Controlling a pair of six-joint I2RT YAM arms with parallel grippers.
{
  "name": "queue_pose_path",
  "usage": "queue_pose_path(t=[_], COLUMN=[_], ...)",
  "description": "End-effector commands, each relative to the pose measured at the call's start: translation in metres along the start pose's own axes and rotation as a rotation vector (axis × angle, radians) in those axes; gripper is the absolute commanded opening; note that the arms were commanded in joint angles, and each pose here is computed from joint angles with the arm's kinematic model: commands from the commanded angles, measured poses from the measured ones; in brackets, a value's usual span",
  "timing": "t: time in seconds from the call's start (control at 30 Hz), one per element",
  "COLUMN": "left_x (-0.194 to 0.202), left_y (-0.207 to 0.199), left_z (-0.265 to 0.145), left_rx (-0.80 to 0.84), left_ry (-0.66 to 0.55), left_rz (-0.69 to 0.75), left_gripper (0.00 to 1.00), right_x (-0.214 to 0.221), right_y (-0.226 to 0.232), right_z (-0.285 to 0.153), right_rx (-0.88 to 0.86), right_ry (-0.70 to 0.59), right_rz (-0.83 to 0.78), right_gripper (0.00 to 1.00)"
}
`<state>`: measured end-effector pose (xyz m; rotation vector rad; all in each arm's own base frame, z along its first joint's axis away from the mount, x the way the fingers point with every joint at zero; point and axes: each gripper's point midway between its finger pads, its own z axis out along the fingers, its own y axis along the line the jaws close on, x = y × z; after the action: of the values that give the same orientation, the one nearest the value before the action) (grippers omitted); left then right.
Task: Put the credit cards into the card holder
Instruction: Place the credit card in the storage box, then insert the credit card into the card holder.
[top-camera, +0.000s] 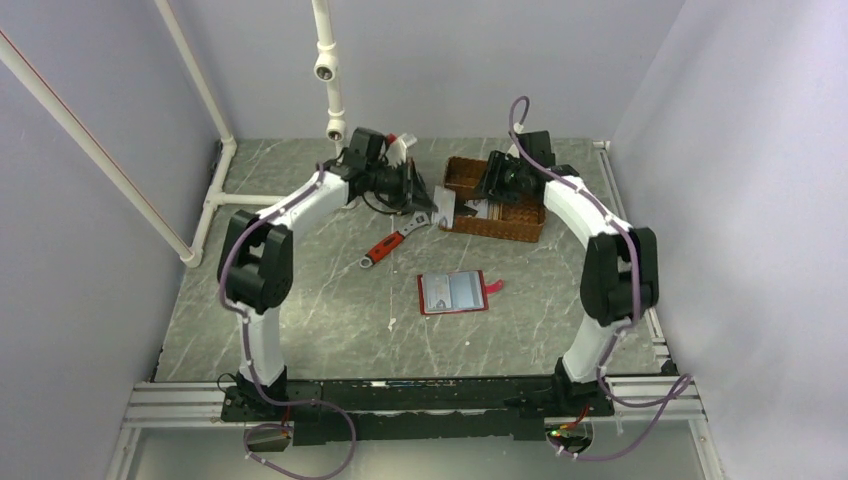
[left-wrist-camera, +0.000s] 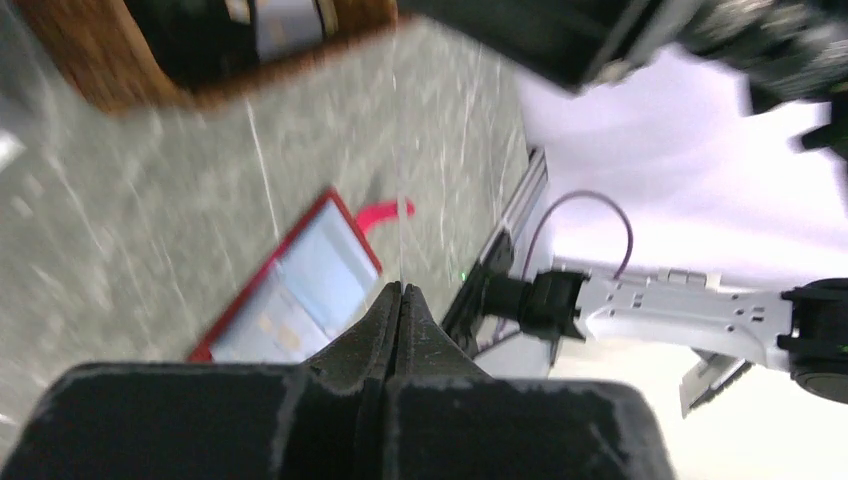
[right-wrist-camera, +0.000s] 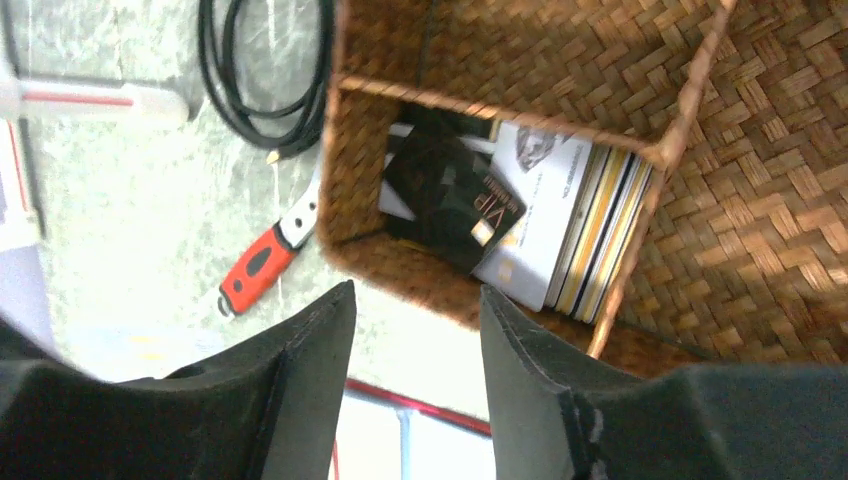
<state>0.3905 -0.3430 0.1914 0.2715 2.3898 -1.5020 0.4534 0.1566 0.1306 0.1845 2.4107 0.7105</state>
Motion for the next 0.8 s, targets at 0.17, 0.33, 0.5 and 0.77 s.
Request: queue_pose_path(t=[0.17, 0.33, 0.5, 0.77], left_x=[0.140, 0.165, 0.180, 0.191], left_y=[-0.001, 0.012, 0.029, 0.038], left_z=[0.029, 0.046, 0.042, 0.036], left_rx=[-0.030, -0.050, -0.111, -0.156], left_ry=[0.179, 0.144, 0.122, 0.148], left_rz=[-0.127, -0.160, -0.190, -0.196], left_gripper=[0.00, 0.00, 0.00, 0.00], right_x=[0.132, 0.194, 0.211, 0.220], right_y=[0.038, 0.019, 0.009, -0.032], right_z=[-0.054, -0.052, -0.041, -0.029], right_rx=[-0.233, -0.288, -0.288, -0.091], right_ry=[0.176, 0.276, 0.285, 0.265], right_rz=[-0.179, -0.163, -0.102, -0.064], right_gripper=[0.55, 0.41, 0.22, 0.13])
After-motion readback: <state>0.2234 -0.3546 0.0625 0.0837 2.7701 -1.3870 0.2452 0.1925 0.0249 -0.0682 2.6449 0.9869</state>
